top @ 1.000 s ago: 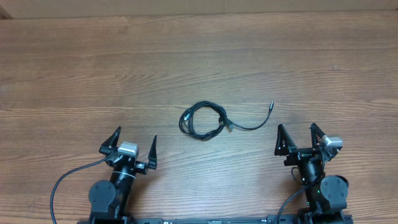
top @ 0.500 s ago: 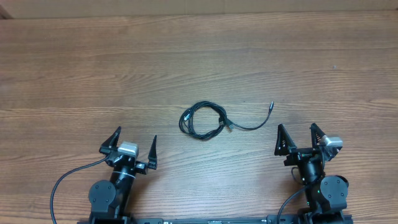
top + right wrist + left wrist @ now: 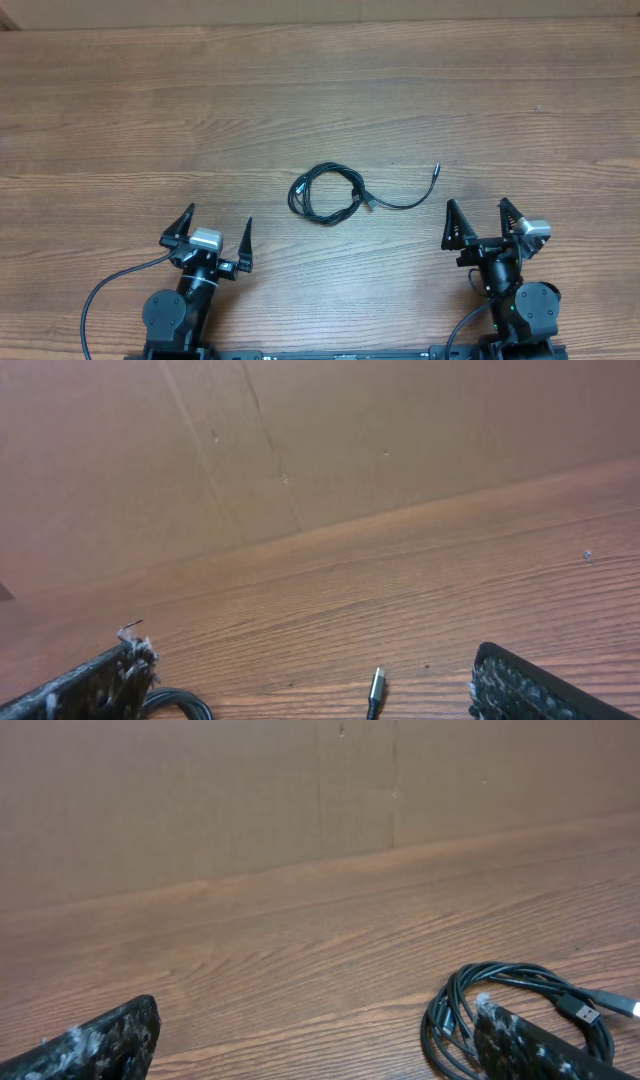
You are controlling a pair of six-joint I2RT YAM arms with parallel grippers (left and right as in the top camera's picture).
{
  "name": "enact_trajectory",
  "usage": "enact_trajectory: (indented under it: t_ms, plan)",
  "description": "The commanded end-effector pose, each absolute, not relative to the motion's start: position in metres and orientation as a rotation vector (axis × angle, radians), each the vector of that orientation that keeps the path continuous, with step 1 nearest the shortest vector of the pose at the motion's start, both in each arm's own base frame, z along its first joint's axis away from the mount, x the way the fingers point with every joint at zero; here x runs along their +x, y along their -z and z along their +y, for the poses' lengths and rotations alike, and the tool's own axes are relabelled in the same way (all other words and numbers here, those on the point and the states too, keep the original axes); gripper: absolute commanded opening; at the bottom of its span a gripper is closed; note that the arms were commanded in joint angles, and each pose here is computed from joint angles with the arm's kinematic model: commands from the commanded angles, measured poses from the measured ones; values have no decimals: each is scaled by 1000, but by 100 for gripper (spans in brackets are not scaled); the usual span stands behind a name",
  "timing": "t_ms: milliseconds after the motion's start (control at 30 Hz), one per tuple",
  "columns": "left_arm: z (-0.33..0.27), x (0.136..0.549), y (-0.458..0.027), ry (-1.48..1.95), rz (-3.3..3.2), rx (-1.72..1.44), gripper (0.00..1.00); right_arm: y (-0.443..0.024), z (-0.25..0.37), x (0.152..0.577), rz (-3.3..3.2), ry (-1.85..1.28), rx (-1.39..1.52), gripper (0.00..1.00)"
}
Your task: Untangle cables
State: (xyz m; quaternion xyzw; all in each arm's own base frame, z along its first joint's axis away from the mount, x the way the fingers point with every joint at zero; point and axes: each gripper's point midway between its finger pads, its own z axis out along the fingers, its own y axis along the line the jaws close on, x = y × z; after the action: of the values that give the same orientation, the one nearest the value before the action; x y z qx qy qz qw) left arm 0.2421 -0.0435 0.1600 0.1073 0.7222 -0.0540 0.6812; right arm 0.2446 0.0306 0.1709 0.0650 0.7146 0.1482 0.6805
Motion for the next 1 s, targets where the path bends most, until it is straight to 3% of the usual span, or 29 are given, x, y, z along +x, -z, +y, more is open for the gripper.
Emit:
enact_trajectory:
  t_ms: [0,967]
  plan:
    - [-41,242,-159,105,1617,237,100,-169,30,245,1602,-333,144,100]
    - [-41,242,-159,104,1618,236,100,-164,45,244,1634,-401,80,100]
